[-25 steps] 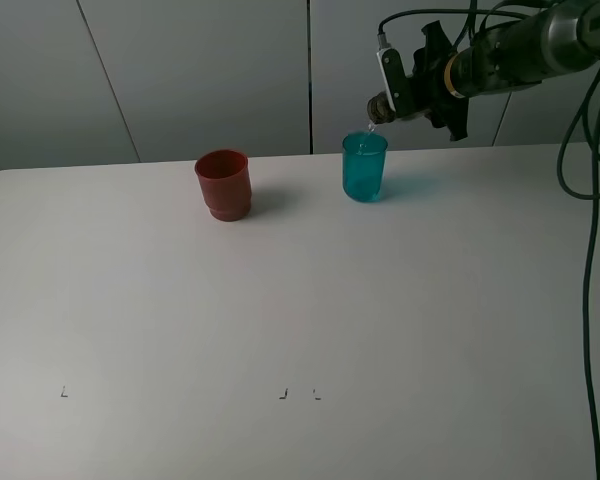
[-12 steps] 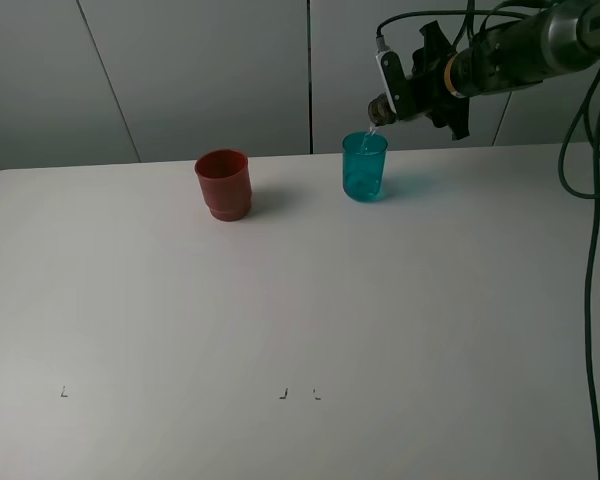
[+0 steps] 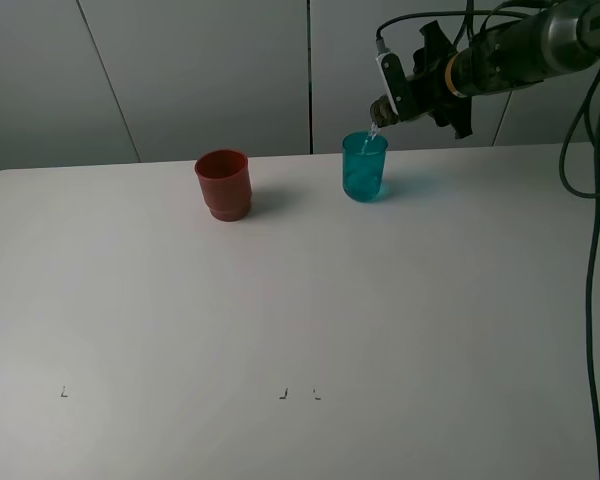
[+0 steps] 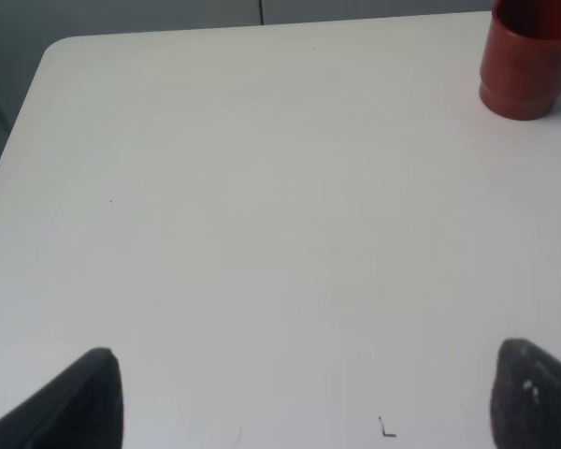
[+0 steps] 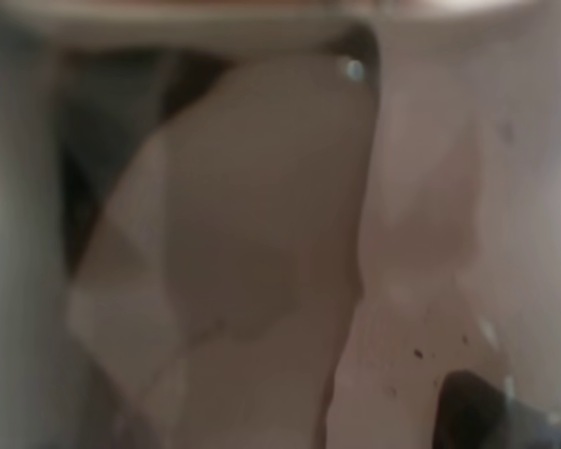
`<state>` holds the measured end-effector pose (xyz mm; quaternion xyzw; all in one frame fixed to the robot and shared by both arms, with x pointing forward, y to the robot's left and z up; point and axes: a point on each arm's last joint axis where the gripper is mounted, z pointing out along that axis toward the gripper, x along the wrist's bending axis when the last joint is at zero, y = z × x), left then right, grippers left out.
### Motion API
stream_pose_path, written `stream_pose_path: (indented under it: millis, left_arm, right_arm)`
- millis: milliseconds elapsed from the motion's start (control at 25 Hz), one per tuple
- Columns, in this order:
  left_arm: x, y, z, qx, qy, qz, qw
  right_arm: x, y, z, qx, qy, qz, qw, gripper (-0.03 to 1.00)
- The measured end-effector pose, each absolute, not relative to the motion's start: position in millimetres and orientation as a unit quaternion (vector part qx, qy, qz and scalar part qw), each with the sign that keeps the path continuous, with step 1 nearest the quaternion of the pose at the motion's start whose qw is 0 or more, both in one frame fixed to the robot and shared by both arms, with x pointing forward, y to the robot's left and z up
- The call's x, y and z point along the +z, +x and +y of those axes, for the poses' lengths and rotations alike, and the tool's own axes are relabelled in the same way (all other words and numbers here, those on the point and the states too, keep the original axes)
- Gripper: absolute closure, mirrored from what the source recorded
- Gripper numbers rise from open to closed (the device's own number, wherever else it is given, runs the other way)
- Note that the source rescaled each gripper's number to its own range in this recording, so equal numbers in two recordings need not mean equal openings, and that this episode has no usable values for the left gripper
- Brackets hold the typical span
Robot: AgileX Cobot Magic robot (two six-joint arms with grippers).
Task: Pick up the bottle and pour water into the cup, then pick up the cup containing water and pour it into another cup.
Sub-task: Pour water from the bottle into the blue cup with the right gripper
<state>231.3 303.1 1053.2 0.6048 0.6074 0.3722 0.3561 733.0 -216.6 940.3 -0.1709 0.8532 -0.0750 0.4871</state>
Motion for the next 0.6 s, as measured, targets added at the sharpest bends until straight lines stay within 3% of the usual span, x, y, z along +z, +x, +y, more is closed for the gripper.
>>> stream_pose_path:
  millis: [600]
  left_arm:
    - [1053.2,231.3,303.1,0.372,0.605,0.607,0.356]
  right_arm:
    - [946.8,736.4,-215.9,-0.078,-0.173,0.847,0.497,0.97]
